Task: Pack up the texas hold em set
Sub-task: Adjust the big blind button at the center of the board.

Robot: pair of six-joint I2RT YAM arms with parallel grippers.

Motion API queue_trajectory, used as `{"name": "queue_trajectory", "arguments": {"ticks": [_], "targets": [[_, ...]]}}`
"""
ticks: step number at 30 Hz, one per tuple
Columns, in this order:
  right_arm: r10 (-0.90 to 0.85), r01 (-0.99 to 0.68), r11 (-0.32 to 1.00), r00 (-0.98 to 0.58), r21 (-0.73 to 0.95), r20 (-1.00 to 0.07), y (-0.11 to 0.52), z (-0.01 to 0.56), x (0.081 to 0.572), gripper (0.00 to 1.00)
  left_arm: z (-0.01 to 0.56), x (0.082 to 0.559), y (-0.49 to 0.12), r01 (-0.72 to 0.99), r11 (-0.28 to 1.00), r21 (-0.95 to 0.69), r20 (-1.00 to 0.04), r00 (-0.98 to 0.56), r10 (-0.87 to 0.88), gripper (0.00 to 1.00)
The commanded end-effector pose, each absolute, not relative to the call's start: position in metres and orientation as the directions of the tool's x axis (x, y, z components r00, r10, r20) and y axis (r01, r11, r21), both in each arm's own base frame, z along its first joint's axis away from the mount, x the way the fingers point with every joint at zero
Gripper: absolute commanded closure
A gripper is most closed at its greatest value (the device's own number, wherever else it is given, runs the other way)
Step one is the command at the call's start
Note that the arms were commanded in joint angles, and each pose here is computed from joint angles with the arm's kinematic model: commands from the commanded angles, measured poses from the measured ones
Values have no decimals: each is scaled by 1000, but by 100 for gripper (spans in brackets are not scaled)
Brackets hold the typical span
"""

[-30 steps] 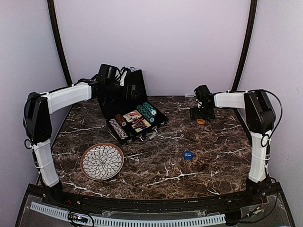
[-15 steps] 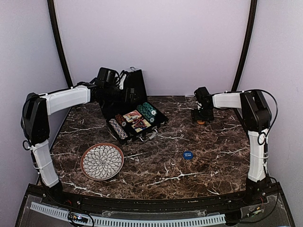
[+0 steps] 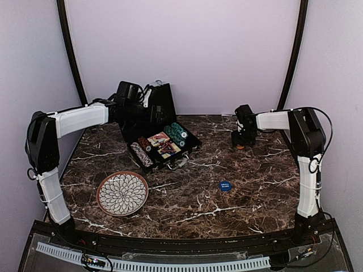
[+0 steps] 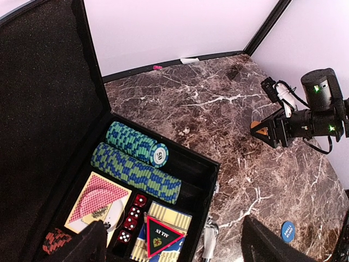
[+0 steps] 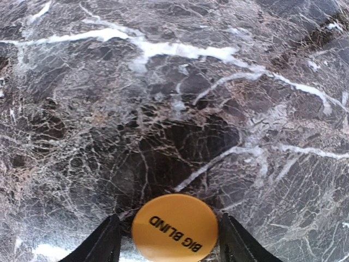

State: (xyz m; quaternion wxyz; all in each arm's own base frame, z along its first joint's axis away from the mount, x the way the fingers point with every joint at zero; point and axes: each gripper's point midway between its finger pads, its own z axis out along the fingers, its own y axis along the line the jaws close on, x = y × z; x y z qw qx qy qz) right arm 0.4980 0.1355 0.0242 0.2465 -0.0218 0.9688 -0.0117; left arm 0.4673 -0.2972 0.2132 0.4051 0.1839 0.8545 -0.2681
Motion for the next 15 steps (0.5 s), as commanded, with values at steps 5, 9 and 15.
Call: {"name": "queue_trajectory", "arguments": {"ticks": [5,9,15], "targets": [[-41,-43,999,-912,-3,-407,135,0,467,43,242,457,-297,555,770,-314,-820,-567,74,13],[-59,-60,998,-917,-9,-394,139,-7,454,50,242,455,-296,554,772,-310,-821,-566,77,13],[-77,-76,997,-914,-18,-399,145,-8,450,53,241,454,-294,551,775,-309,-819,-568,77,13]]}}
